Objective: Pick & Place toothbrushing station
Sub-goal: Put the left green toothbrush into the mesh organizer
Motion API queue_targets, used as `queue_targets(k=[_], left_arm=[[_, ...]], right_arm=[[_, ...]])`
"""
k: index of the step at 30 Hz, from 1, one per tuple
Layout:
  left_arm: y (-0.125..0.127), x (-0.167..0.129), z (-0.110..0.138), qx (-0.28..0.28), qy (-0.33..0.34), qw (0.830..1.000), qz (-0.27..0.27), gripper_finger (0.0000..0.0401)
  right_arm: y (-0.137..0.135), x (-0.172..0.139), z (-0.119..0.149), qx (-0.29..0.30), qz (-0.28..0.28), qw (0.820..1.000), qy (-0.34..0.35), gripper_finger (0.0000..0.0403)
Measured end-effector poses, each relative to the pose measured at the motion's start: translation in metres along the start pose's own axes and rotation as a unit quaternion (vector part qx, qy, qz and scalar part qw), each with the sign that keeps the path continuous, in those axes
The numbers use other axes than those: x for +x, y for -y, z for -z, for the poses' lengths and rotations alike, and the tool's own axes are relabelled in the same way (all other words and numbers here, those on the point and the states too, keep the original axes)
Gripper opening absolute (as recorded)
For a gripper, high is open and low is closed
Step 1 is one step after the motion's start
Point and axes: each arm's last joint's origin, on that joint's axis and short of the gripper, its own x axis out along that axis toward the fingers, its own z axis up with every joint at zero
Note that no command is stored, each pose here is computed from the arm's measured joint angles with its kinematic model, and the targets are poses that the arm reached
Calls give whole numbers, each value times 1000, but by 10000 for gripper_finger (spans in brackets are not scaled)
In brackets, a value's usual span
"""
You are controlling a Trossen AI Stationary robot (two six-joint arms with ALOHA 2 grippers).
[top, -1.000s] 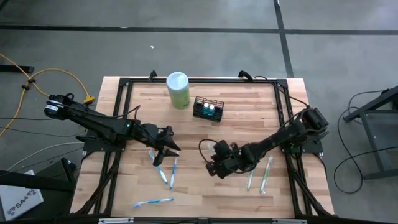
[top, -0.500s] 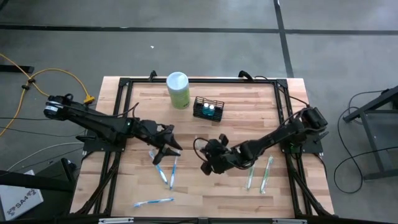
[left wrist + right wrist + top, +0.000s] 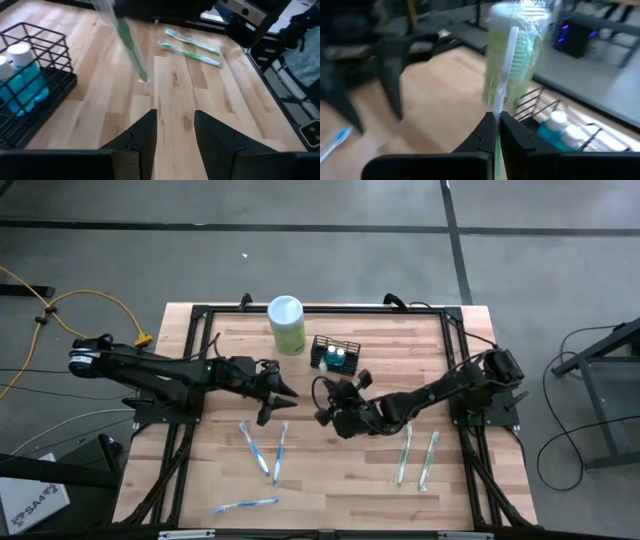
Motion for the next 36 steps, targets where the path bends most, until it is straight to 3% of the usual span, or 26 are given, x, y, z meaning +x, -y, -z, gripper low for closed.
queue_targets(k=[13,26,36], left_arm=[[-15,-3,-9,38,35,998,-28,127],[-16,-3,-4,55,8,998,-33,127],[-16,-3,-4,67,7,997,-33,127]], right_arm=[[22,28,-21,12,156,984,87,1],[61,73,-36,27,248,964,90,1],[70,79,-37,11,287,953,94,2]])
